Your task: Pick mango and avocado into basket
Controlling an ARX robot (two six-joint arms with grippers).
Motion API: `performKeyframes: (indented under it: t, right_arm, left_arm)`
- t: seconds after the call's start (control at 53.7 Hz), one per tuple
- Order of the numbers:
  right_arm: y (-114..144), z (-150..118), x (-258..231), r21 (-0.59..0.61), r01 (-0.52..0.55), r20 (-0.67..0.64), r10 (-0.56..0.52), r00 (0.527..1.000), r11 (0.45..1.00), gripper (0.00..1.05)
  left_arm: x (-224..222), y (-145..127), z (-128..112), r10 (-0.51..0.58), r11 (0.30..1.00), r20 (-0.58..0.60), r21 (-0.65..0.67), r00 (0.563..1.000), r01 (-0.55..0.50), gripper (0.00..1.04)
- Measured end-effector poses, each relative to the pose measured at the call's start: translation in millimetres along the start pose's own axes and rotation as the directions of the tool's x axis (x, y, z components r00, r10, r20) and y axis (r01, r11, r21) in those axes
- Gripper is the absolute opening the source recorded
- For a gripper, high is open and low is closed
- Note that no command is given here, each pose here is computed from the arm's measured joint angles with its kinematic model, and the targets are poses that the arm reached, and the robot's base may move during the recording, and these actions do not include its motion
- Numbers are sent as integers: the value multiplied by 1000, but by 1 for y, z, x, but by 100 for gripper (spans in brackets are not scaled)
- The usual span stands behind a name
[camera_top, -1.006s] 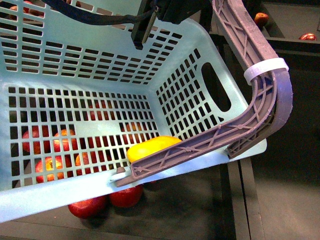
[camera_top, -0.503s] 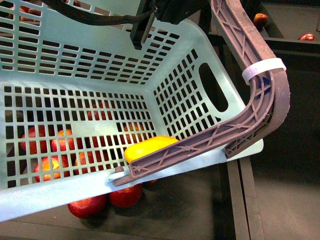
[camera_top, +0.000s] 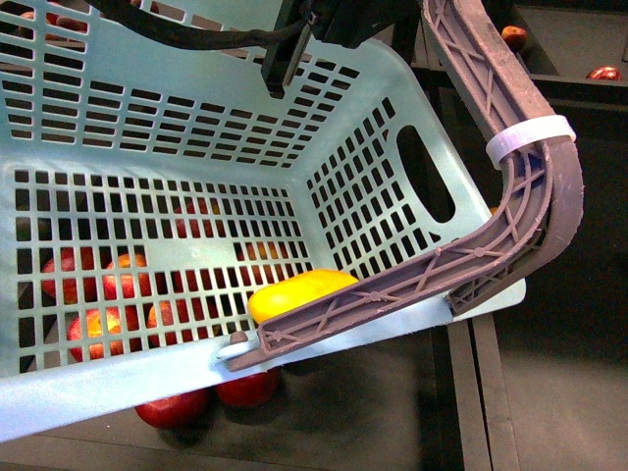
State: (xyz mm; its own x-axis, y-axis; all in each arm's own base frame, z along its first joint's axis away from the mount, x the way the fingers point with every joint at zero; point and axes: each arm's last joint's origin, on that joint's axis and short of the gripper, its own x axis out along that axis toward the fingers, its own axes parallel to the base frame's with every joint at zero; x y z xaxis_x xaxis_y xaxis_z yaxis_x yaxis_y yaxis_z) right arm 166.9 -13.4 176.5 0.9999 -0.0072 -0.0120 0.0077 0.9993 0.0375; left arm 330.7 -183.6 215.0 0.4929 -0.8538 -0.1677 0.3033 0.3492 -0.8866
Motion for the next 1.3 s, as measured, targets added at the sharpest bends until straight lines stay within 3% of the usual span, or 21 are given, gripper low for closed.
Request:
performKeyframes:
  t: [0.242, 1.304]
  right_arm:
    - [12, -15, -20, -31, -5, -3, 5, 1000, 1000, 2]
    - [12, -9, -55, -34, -5, 20, 5, 1000, 999, 2]
  left_arm:
    - [0, 0, 0, 0, 1000, 1, 2, 1000, 0, 8]
    - [0, 0, 0, 1, 1000, 2, 1, 1000, -1, 8]
